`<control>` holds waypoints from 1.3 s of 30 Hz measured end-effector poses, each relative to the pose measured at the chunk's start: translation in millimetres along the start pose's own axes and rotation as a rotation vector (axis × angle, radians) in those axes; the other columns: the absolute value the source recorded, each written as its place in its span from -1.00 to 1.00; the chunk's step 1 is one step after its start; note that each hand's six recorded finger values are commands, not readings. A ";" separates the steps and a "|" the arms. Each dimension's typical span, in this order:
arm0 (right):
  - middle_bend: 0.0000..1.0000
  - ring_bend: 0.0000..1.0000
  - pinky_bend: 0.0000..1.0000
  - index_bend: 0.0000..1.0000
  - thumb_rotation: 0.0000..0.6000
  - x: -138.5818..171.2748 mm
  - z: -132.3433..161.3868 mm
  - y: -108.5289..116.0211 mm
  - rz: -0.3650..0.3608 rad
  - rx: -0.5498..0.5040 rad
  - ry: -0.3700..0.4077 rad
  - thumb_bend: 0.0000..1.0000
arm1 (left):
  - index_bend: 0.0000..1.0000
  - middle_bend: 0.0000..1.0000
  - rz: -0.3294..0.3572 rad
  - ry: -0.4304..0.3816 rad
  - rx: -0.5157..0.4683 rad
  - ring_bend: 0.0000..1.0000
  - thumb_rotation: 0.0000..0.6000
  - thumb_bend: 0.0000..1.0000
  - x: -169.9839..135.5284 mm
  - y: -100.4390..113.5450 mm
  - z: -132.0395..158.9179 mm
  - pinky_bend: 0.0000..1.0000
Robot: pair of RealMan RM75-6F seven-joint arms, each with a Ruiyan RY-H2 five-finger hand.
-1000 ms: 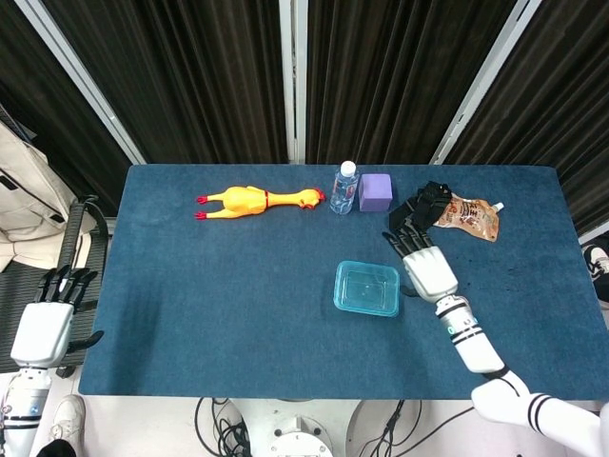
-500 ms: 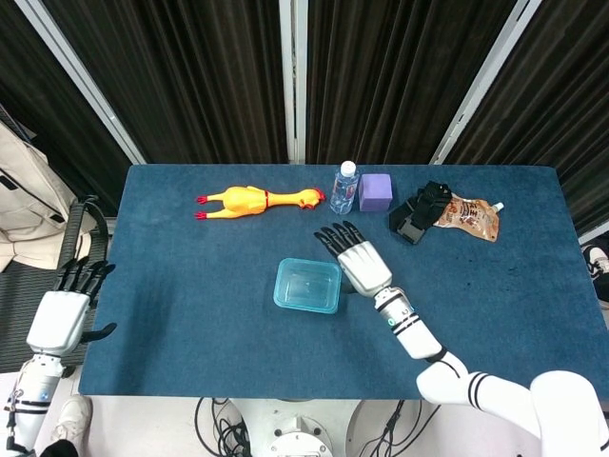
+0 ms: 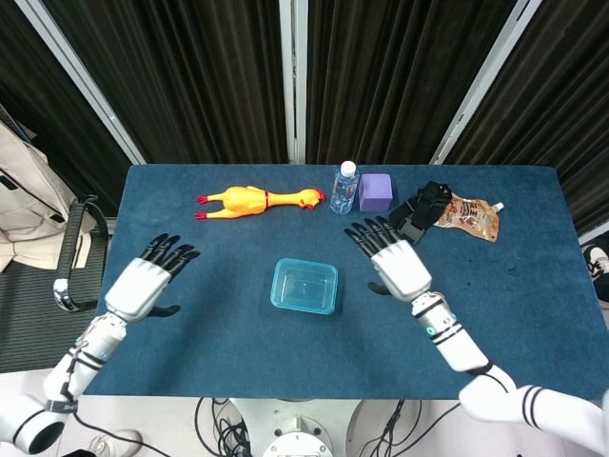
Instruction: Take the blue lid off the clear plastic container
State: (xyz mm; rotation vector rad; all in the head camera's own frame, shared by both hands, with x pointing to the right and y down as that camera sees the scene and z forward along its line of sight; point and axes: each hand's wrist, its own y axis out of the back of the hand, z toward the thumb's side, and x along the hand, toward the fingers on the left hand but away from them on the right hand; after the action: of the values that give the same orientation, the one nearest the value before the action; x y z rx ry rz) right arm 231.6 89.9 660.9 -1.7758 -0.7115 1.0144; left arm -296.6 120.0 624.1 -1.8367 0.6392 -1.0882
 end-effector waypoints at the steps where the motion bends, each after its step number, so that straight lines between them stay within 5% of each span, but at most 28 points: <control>1: -0.86 -1.00 -1.00 -1.00 1.00 11.1 -7.3 13.2 -0.025 0.008 -0.018 -1.00 | -0.83 -0.85 -0.008 -0.025 -0.006 -1.00 1.00 -0.96 9.0 -0.1 7.9 -1.00; 8: -0.86 -1.00 -1.00 -1.00 1.00 75.5 -34.9 70.0 -0.130 0.067 -0.118 -1.00 | -0.92 -0.93 -0.113 -0.193 -0.076 -1.00 1.00 -0.96 68.3 -7.4 77.9 -1.00; 16: -0.86 -1.00 -1.00 -1.00 1.00 100.1 -44.7 67.9 -0.106 0.078 -0.160 -1.00 | -0.97 -0.98 -0.231 -0.275 -0.135 -1.00 1.00 -0.96 112.2 -22.9 140.6 -1.00; 39: -0.86 -1.00 -1.00 -1.00 1.00 87.7 -41.5 33.4 -0.040 0.008 -0.108 -1.00 | -1.00 -1.00 -0.404 -0.056 -0.114 -1.00 1.00 -0.96 167.3 -59.1 150.9 -1.00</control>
State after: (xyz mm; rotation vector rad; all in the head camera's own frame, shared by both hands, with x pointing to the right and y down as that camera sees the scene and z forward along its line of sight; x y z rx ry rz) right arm 311.7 129.5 610.5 -1.7031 -0.8054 1.0915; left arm -84.0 84.3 712.2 -2.1460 0.3066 -1.2739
